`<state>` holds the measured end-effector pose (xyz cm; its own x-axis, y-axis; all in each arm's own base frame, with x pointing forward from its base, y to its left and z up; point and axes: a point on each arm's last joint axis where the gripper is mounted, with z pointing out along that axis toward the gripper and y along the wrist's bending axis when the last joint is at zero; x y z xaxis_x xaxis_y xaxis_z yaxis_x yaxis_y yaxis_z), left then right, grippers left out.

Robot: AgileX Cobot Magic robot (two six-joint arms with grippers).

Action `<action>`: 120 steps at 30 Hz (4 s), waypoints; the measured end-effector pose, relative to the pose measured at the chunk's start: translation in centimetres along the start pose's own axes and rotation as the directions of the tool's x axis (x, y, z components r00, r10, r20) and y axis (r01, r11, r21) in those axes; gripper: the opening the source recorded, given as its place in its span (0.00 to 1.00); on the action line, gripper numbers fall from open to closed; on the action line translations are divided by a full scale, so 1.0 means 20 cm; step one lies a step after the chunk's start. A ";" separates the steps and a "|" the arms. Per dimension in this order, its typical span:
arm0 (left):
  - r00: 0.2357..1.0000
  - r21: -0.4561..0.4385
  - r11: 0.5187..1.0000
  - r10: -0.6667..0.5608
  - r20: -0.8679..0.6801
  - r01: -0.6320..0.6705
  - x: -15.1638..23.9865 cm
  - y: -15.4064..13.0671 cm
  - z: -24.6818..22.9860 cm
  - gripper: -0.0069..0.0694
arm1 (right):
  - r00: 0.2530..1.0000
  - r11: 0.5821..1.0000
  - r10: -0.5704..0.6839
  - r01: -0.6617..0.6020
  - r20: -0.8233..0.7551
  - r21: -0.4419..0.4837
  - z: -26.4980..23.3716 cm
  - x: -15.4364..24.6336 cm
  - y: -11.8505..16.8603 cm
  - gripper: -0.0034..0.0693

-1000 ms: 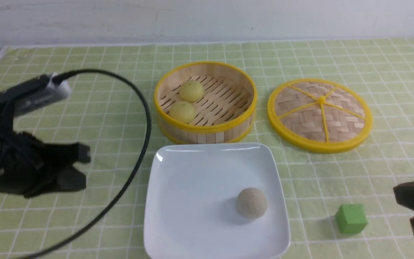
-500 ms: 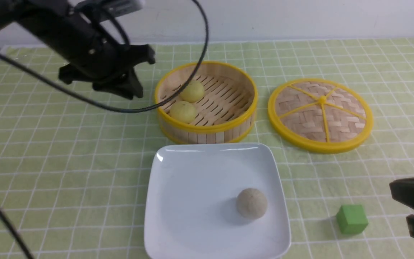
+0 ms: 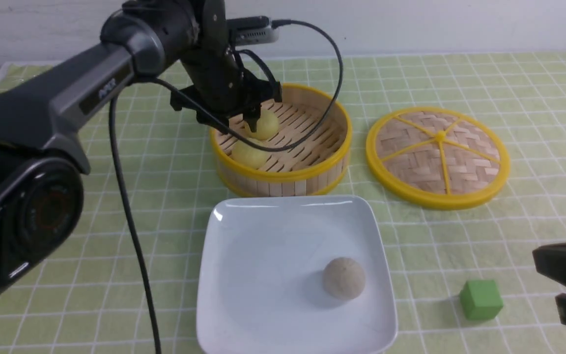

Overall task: Put the steamed buns into the plate on the green tablecloth.
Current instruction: 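Reach into the bamboo steamer and grasp a bun with the left gripper, then carry the bun from the bamboo steamer to the plate with the left gripper, then reach into the bamboo steamer and grasp a bun with the left gripper, then carry the bun from the bamboo steamer to the plate with the left gripper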

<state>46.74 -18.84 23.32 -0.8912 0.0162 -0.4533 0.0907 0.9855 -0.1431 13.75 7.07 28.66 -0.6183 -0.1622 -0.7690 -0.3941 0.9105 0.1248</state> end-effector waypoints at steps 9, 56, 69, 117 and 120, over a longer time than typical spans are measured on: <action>0.999 0.022 0.999 -0.028 -0.042 0.029 0.04 -0.01 0.16 0.42 | 1.000 1.000 0.000 0.000 0.000 0.000 0.00 0.00 0.00 0.05; 0.989 0.047 0.990 0.129 0.071 -0.133 0.32 -0.25 -0.41 0.53 | 1.000 1.000 0.001 -0.001 -0.012 0.000 0.00 0.01 0.00 0.11; 0.993 0.195 0.973 -0.121 -0.005 0.120 -0.16 0.05 -0.09 0.22 | 1.000 1.000 0.003 -0.003 -0.012 -0.001 0.00 0.01 0.00 0.14; 0.976 0.128 0.980 0.131 0.176 -0.155 -0.08 0.13 -1.00 0.12 | 1.000 1.000 0.003 -0.003 -0.012 -0.002 0.00 0.01 0.00 0.18; 0.991 0.135 0.982 0.127 0.049 -0.132 0.13 0.17 -1.01 0.12 | 1.000 1.000 0.003 -0.003 -0.013 -0.002 0.00 0.01 0.00 0.18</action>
<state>35.74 -12.01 39.37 -0.8498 0.1328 -0.5101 0.2668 0.9430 -0.1990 13.67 7.06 28.57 -0.6280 -0.1640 -0.7607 -0.3931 0.9105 0.1283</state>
